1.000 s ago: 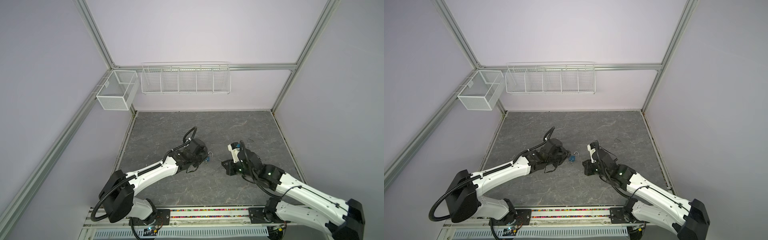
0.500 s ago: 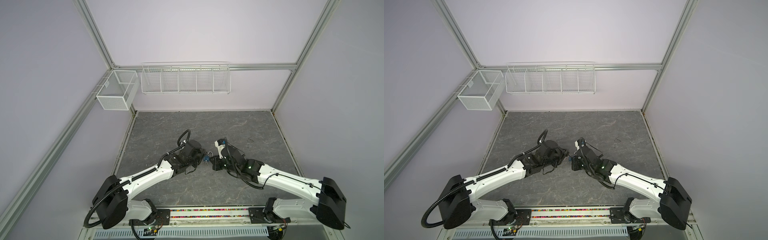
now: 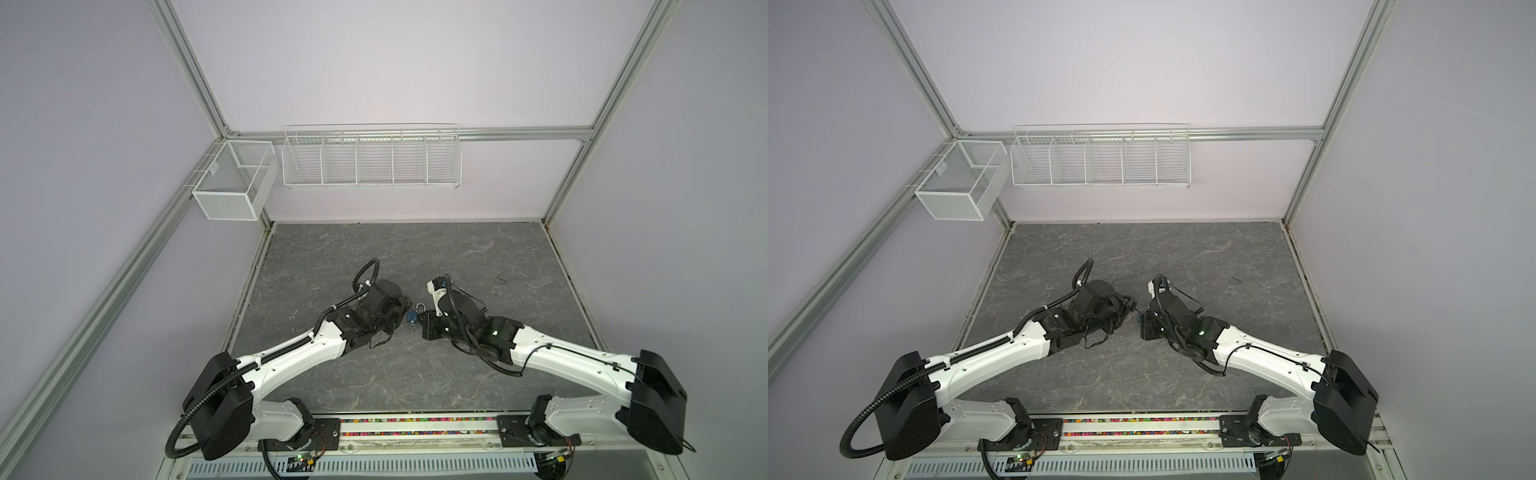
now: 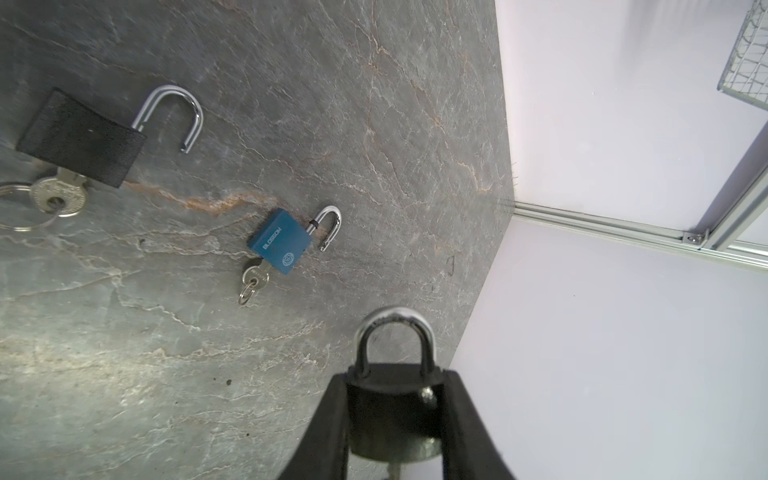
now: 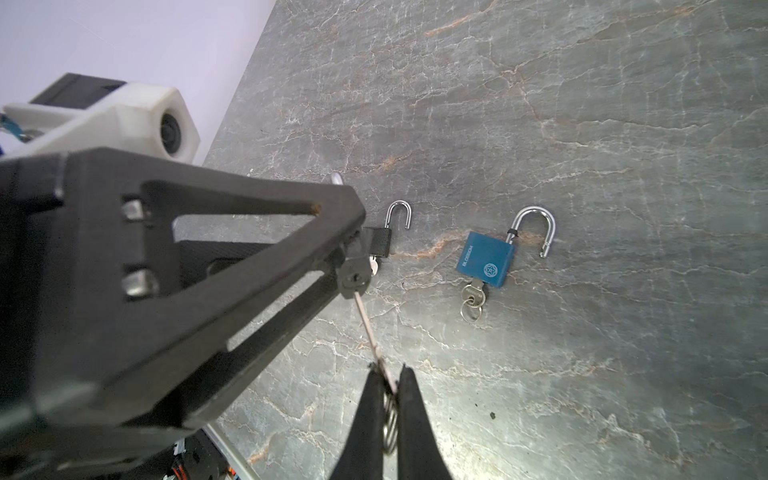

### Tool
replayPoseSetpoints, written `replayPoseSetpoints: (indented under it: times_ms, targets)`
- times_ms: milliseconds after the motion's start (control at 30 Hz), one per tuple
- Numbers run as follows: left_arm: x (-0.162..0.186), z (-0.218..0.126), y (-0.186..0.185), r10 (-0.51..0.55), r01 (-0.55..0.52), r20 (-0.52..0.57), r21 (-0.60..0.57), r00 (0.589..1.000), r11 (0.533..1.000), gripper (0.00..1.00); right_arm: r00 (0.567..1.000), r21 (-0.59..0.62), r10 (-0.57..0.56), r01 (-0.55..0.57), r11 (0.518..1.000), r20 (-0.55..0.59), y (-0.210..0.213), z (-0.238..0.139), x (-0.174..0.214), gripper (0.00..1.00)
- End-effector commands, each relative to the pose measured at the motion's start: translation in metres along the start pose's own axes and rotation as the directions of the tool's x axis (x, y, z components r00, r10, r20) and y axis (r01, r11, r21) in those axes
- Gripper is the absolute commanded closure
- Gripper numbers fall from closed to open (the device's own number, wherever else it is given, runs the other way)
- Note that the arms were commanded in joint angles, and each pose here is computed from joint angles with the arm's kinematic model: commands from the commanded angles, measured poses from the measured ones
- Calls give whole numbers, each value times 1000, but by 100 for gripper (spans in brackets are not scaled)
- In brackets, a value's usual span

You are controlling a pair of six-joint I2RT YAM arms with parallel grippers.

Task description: Unlock with the key

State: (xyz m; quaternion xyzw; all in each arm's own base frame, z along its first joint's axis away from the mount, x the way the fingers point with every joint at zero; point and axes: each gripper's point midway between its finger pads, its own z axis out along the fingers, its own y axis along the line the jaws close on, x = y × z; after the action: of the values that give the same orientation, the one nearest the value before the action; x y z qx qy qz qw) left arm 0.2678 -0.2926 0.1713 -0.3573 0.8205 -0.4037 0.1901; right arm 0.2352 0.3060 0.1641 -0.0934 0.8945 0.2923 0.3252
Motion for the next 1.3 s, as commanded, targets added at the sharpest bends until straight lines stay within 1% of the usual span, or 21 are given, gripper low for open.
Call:
replayPoseSetpoints:
  times_ms: [0,133,200,267,433,533,833,1000,1067,1267]
  targets:
    - [-5,-5,-8,-30,30,17,31,999,999,100,1000,8,6,-6,1000,-2,2,2,-2,93]
    - [-4,-3,-6,-29,29,9,26,1000,999,100,1000,2,2,-2,1000,5,5,2,-5,93]
    - [-3,-2,-5,-32,32,6,25,999,999,100,1000,13,0,-1,1000,20,8,-1,-14,93]
    - [-2,-2,-6,-33,33,2,30,999,999,100,1000,33,4,-4,999,18,4,-1,-13,93]
    - [-3,-2,-4,-31,31,2,25,1000,999,100,999,19,7,-7,1000,42,8,-5,-20,93]
    - [-1,-3,-7,-36,36,-7,35,999,999,100,1000,59,4,-5,998,16,2,-1,-17,93]
    - [-6,-8,-9,-44,43,20,45,999,998,100,1000,52,13,-13,999,-11,1,4,-5,93]
    - [-4,-5,-7,-44,43,9,37,999,998,100,1000,42,10,-10,999,6,7,3,-13,93]
    - [-4,-5,-8,-47,47,6,43,999,998,100,1000,57,10,-10,998,5,6,3,-14,93]
    - [-5,-5,-6,-40,40,15,32,999,999,100,999,63,44,-43,997,-11,8,5,-14,93]
